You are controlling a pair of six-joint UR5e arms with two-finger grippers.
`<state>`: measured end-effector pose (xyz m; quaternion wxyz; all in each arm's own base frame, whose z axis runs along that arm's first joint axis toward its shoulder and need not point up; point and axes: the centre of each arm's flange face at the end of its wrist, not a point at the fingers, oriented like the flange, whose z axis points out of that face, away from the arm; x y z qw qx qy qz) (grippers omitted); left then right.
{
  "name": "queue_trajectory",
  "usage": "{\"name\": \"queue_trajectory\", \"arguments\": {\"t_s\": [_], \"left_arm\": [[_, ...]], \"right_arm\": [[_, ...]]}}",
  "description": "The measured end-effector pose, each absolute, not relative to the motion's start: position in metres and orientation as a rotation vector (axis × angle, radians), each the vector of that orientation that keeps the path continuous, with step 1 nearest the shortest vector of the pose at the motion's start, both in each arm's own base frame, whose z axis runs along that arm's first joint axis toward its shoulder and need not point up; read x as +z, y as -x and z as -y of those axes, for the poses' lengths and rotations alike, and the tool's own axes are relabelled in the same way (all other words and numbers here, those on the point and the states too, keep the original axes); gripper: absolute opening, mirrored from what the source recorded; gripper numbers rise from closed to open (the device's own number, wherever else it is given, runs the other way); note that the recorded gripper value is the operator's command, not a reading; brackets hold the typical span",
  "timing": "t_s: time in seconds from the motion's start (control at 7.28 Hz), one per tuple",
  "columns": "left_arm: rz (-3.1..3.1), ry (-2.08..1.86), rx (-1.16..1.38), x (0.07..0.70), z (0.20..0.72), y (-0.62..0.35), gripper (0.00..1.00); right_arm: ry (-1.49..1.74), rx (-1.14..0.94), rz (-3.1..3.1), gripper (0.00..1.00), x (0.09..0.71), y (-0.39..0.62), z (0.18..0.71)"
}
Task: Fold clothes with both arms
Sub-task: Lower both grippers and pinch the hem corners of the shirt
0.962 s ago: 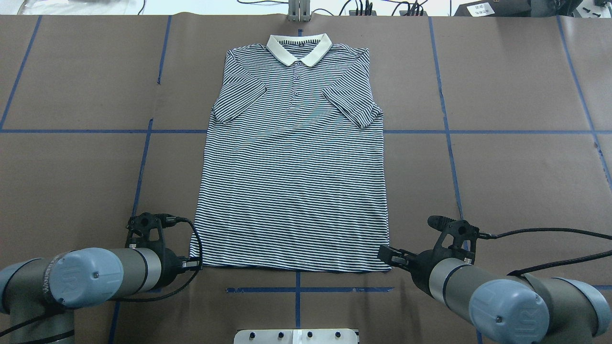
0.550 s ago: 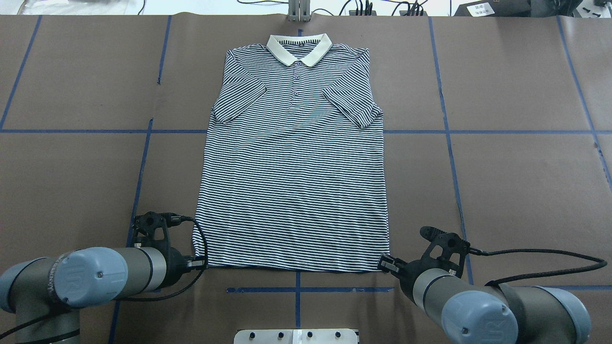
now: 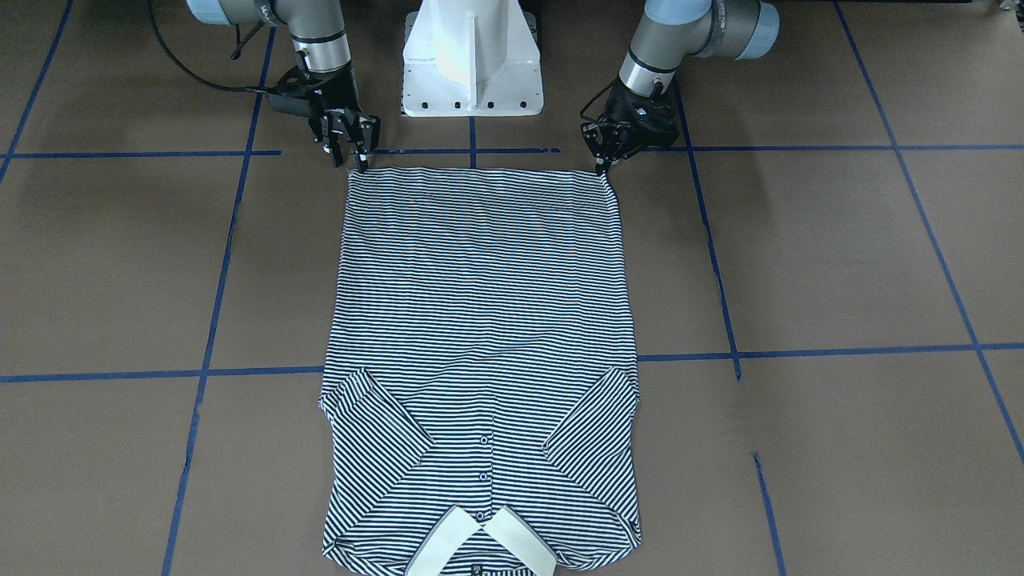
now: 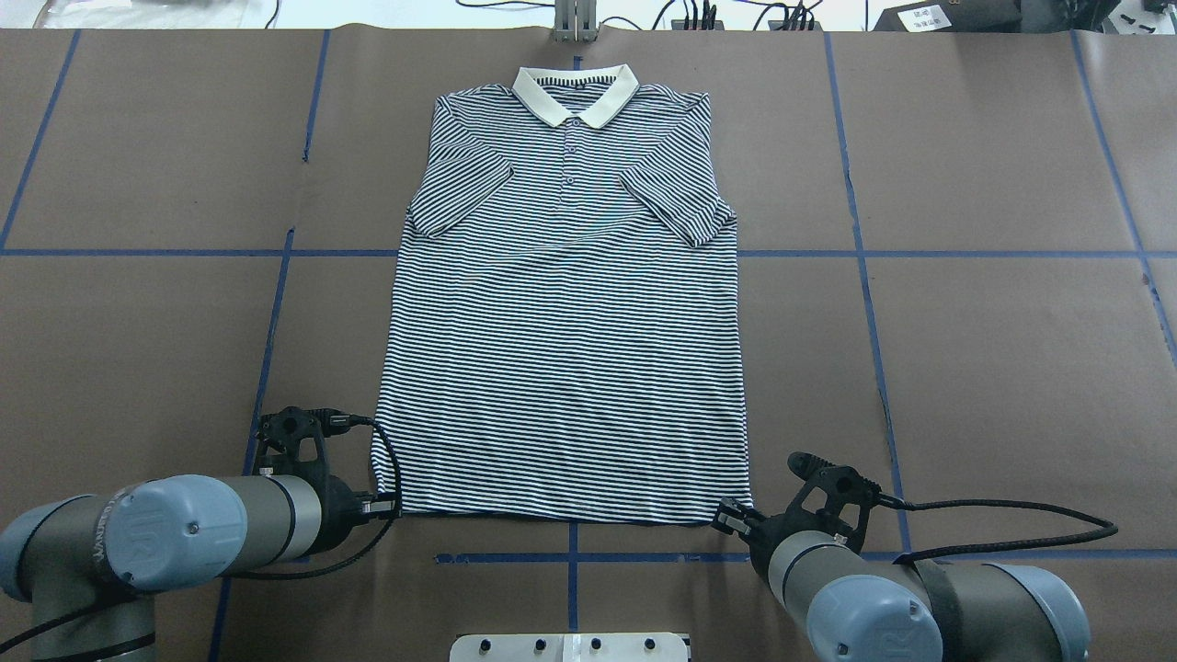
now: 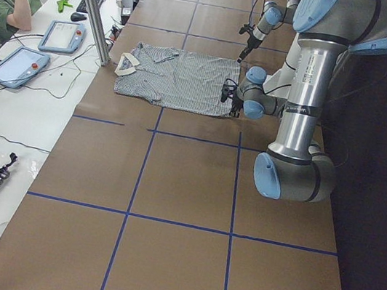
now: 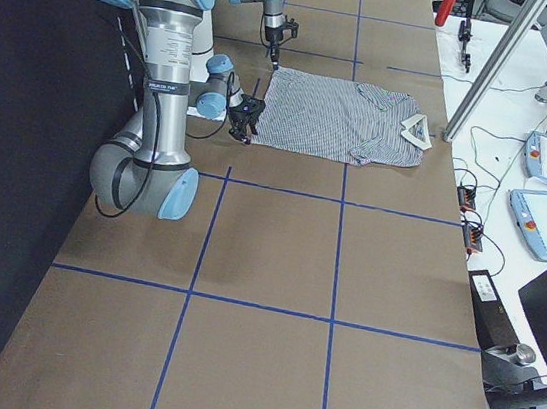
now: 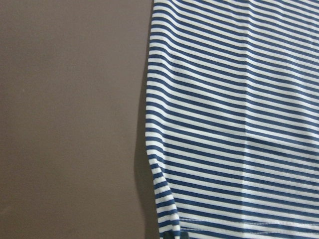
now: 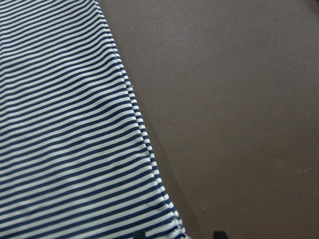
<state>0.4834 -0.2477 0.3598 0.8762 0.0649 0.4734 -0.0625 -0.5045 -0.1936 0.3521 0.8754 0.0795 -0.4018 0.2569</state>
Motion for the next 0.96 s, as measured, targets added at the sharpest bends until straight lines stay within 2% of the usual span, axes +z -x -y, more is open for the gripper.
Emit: {"name": "queue_trajectory", "arguments": {"t_s": [0.96], "left_arm": [[-0.988, -0.136, -0.131, 0.3603, 0.2476, -0.4829, 0.0]], "right_arm": [[-0.173, 0.533, 0.842, 0.42, 0.3462, 0.511, 0.1957]]}}
